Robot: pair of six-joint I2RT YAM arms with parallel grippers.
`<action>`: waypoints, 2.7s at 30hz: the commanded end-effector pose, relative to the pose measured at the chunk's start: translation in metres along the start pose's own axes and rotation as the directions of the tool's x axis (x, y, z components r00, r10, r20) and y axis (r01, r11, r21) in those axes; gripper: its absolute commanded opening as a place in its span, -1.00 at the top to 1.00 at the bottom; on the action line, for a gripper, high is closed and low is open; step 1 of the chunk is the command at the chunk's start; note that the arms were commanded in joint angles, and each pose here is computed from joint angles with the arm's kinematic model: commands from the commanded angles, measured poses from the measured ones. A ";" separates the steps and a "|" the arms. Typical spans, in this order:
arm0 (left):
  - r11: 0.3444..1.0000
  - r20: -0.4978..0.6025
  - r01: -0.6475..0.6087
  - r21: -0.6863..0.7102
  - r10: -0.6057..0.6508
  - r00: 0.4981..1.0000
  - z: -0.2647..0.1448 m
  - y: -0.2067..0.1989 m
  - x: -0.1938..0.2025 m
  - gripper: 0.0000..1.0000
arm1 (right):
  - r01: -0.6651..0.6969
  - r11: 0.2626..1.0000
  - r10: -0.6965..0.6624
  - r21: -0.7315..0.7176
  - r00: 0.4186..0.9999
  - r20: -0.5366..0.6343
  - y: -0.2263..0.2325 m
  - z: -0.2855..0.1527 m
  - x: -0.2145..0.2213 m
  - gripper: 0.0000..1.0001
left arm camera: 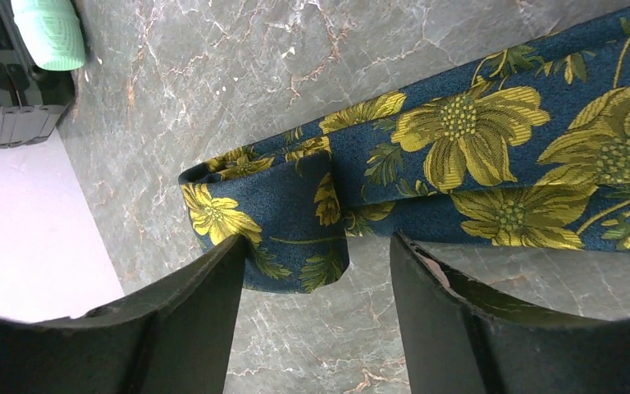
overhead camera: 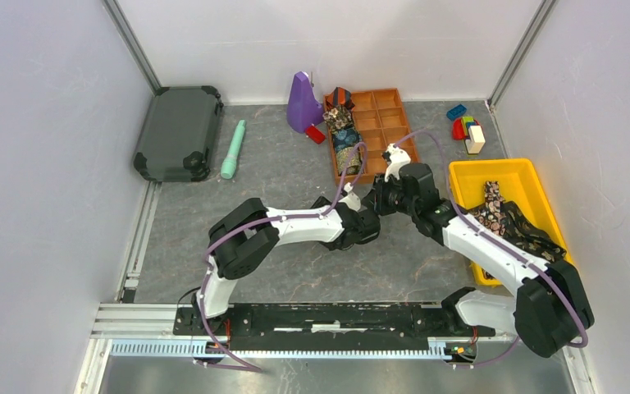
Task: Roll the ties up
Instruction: Roll the tie at the center of the board.
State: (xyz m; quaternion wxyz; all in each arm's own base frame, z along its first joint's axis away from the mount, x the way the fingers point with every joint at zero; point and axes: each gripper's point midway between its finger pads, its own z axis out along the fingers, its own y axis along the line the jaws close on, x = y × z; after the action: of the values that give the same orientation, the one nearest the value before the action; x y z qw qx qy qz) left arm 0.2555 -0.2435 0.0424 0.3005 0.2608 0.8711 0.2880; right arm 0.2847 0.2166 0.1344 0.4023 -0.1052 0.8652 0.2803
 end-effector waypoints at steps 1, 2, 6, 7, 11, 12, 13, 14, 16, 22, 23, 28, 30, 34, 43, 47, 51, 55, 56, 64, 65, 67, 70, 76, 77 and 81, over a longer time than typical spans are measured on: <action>0.990 0.078 0.097 0.102 -0.105 0.991 -0.025 0.006 -0.035 -0.47 | 0.038 0.999 -0.035 -0.039 0.997 0.069 0.018 -0.006 -0.038 0.53; 0.988 0.079 0.106 0.115 -0.116 0.990 -0.028 0.007 -0.035 -0.49 | 0.044 0.998 -0.041 -0.038 0.997 0.073 0.019 -0.006 -0.042 0.52; 0.969 0.080 0.180 0.170 -0.196 0.977 -0.042 0.020 -0.037 -0.58 | 0.068 0.997 -0.067 -0.021 0.996 0.055 0.016 -0.002 -0.054 0.49; 0.965 0.081 0.192 0.180 -0.210 0.974 -0.045 0.023 -0.036 -0.59 | 0.069 0.997 -0.068 -0.025 0.996 0.057 0.017 0.000 -0.060 0.49; 0.943 0.081 0.248 0.221 -0.271 0.959 -0.056 0.037 -0.029 -0.61 | 0.070 0.995 -0.068 -0.068 0.997 0.037 0.027 0.013 -0.072 0.47; 0.936 0.078 0.268 0.229 -0.292 0.953 -0.058 0.040 -0.027 -0.60 | 0.069 0.993 -0.067 -0.097 0.997 0.026 0.033 0.017 -0.073 0.47; 0.926 0.072 0.294 0.235 -0.319 0.945 -0.059 0.045 -0.024 -0.57 | 0.068 0.989 -0.067 -0.130 0.998 0.011 0.039 0.022 -0.075 0.47; 0.913 0.062 0.324 0.246 -0.348 0.935 -0.061 0.048 -0.019 -0.53 | 0.065 0.985 -0.067 -0.163 0.998 -0.002 0.044 0.027 -0.076 0.46; 0.875 0.050 0.386 0.291 -0.417 0.907 -0.065 0.056 -0.012 -0.39 | 0.050 0.973 -0.063 -0.227 0.997 -0.046 0.055 0.040 -0.075 0.47; 0.708 -0.031 0.542 0.453 -0.595 0.803 -0.060 0.058 0.025 0.41 | 0.016 0.934 -0.067 -0.356 0.989 -0.132 0.085 0.080 -0.066 0.50; 0.673 -0.048 0.566 0.476 -0.623 0.781 -0.059 0.057 0.031 0.46 | 0.016 0.934 -0.072 -0.357 0.987 -0.144 0.087 0.089 -0.065 0.52; 0.509 -0.155 0.670 0.541 -0.722 0.674 -0.043 0.046 0.050 0.59 | -0.002 0.945 -0.076 -0.327 0.971 -0.227 0.089 0.137 -0.047 0.56; 0.460 -0.184 0.690 0.559 -0.743 0.644 -0.038 0.039 0.050 0.60 | 0.001 0.953 -0.080 -0.302 0.965 -0.249 0.088 0.155 -0.041 0.59; 0.389 -0.226 0.730 0.561 -0.777 0.588 -0.028 0.028 0.049 0.61 | 0.018 0.962 -0.103 -0.274 0.948 -0.301 0.088 0.188 -0.029 0.62; 0.331 -0.252 0.778 0.534 -0.816 0.520 -0.002 0.017 0.037 0.63 | 0.046 0.966 -0.148 -0.254 0.907 -0.395 0.087 0.217 0.019 0.63; 0.321 -0.248 0.788 0.526 -0.828 0.503 0.003 0.018 0.030 0.63 | 0.051 0.965 -0.161 -0.257 0.890 -0.426 0.084 0.216 0.037 0.64; 0.319 -0.236 0.792 0.521 -0.838 0.493 0.007 0.019 0.024 0.64 | 0.049 0.963 -0.169 -0.266 0.877 -0.449 0.084 0.208 0.059 0.65; 0.317 -0.229 0.796 0.515 -0.844 0.484 0.010 0.019 0.019 0.65 | 0.038 0.963 -0.163 -0.268 0.872 -0.462 0.082 0.201 0.075 0.66; 0.314 -0.225 0.796 0.518 -0.848 0.480 0.010 0.019 0.017 0.66 | 0.036 0.962 -0.163 -0.270 0.870 -0.465 0.082 0.201 0.078 0.66; 0.288 -0.203 0.806 0.517 -0.874 0.442 0.018 0.019 0.006 0.68 | 0.034 0.961 -0.167 -0.275 0.862 -0.479 0.084 0.200 0.086 0.67; 0.285 -0.200 0.807 0.517 -0.876 0.438 0.018 0.019 0.004 0.68 | 0.033 0.961 -0.167 -0.275 0.861 -0.481 0.084 0.199 0.087 0.67; 0.282 -0.191 0.808 0.517 -0.882 0.430 0.019 0.021 0.001 0.68 | 0.032 0.961 -0.167 -0.275 0.859 -0.484 0.083 0.199 0.090 0.67; 0.294 -0.172 0.808 0.511 -0.886 0.431 0.021 0.024 -0.004 0.69 | 0.028 0.960 -0.166 -0.277 0.857 -0.487 0.083 0.199 0.092 0.67; 0.318 -0.152 0.806 0.498 -0.884 0.442 0.027 0.024 -0.009 0.69 | 0.030 0.960 -0.169 -0.278 0.855 -0.491 0.082 0.198 0.094 0.68; 0.322 -0.151 0.805 0.497 -0.882 0.446 0.028 0.023 -0.010 0.69 | 0.029 0.960 -0.168 -0.277 0.854 -0.492 0.082 0.198 0.095 0.68; 0.334 -0.140 0.807 0.487 -0.882 0.450 0.031 0.024 -0.008 0.69 | 0.038 0.961 -0.175 -0.274 0.853 -0.492 0.081 0.199 0.095 0.68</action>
State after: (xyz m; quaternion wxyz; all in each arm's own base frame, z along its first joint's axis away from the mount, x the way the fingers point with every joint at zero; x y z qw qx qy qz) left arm 0.2640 -0.2154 0.0212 0.3503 -0.1229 0.9164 -0.1499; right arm 0.3369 0.4156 0.0184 0.1953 -0.2720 0.8693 0.3636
